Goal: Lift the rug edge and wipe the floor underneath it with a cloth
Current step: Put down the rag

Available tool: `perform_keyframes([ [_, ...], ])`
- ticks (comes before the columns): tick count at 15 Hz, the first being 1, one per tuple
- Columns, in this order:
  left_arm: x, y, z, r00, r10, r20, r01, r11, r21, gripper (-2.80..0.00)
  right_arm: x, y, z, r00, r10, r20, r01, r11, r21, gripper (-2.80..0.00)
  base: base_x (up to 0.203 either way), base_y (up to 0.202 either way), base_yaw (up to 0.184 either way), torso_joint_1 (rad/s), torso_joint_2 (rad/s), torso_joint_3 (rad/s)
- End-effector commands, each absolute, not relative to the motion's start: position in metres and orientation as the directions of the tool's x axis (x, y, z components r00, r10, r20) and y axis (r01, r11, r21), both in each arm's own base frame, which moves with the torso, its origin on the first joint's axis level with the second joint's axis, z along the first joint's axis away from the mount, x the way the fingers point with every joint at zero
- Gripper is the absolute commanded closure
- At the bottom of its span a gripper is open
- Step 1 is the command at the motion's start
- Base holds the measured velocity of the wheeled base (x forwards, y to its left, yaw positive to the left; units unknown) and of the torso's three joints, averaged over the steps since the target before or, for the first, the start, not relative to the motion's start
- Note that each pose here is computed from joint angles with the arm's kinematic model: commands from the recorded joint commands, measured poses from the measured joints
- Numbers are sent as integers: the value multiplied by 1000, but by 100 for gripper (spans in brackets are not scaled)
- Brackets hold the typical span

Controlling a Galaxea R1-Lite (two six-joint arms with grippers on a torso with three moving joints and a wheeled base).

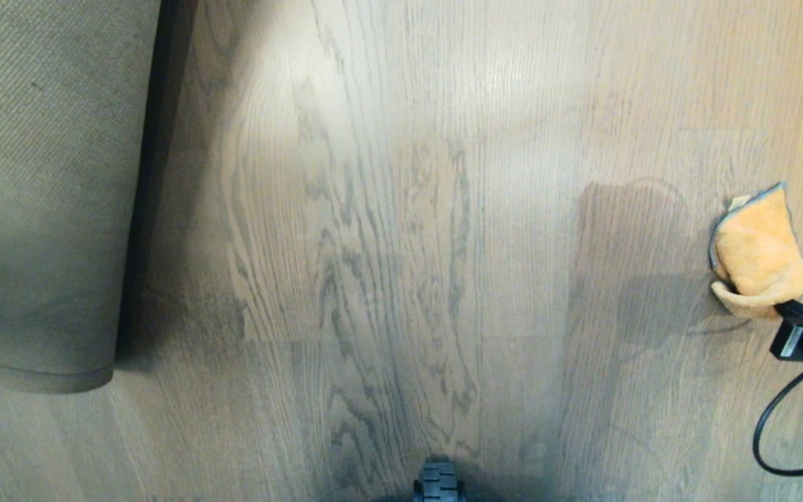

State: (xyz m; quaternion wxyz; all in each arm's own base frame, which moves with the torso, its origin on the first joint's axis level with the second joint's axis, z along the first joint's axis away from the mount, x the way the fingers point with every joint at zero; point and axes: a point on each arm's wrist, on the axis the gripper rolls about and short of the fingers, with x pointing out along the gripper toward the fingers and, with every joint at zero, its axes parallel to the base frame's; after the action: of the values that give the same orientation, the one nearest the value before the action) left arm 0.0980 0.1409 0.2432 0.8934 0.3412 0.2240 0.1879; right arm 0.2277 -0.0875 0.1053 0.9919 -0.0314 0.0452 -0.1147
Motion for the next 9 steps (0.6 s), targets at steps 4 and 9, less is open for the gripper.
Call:
perform_keyframes([
  [4, 98, 141, 243, 830, 487, -270, -180, 694, 697, 0, 227, -87, 111, 972, -231, -34, 227, 970, -85, -280, 0, 0, 0, 0, 0, 0],
  [9, 98, 141, 243, 830, 487, -270, -180, 694, 697, 0, 221, -85, 118, 973, -231, -5, 230, 970, -85, -280, 0, 0, 0, 0, 0, 0],
])
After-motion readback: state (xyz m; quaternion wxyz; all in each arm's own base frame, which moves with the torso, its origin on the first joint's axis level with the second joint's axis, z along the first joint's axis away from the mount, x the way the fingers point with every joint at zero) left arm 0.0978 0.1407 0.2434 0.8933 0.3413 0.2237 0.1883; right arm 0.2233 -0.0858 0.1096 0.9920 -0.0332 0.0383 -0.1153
